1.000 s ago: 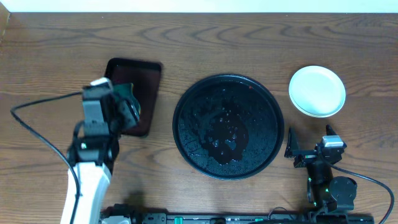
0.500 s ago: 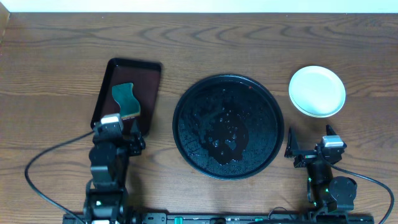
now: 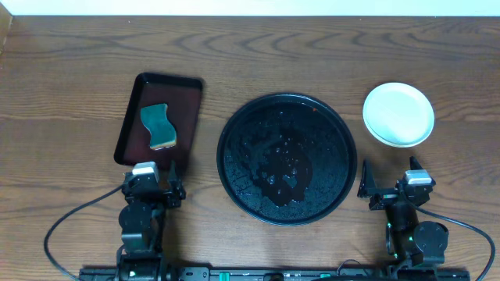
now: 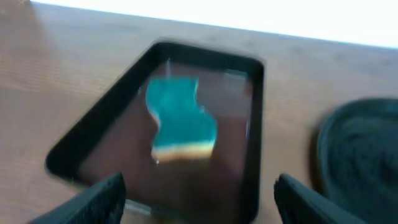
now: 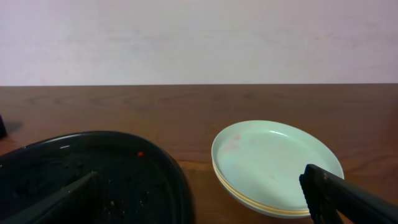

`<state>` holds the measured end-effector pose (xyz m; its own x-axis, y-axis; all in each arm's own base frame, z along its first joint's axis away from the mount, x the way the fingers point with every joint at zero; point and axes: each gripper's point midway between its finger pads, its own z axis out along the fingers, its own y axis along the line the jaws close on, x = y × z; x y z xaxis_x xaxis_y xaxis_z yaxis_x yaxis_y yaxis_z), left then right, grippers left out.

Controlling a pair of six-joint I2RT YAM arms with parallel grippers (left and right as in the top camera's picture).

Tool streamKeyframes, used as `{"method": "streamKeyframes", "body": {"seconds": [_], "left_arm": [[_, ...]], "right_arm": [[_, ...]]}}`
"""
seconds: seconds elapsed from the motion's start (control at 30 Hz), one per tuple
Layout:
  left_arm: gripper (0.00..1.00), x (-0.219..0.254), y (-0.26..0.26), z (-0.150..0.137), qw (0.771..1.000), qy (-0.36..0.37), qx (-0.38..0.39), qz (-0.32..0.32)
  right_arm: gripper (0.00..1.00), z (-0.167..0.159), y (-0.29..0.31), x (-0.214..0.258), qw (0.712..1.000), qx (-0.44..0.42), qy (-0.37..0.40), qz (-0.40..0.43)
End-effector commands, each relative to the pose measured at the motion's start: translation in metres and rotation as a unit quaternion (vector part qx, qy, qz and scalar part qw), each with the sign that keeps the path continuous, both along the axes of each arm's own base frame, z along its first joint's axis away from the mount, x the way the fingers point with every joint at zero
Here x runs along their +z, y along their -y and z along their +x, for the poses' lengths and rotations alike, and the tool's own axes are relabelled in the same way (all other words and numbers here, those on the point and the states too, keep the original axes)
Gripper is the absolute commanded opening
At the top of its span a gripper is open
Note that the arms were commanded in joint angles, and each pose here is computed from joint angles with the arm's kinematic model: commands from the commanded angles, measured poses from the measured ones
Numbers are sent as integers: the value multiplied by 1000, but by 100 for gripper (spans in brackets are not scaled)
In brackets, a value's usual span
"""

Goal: Clean dirty plates on tray and stack at the side

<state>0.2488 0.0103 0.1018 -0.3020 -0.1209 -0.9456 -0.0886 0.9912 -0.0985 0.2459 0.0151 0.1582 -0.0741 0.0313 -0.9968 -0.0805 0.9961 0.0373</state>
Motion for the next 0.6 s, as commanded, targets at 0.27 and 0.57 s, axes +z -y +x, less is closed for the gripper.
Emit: {"method": "streamKeyframes", "body": {"seconds": [0.27, 0.57], "left_arm": [[77, 33, 6, -5, 997, 75, -13, 9], [77, 34, 11, -5, 996, 77, -29, 30]], "right_arm": [[99, 0, -1, 0, 1000, 3, 1, -9], [99, 0, -1, 0, 1000, 3, 1, -9]]}}
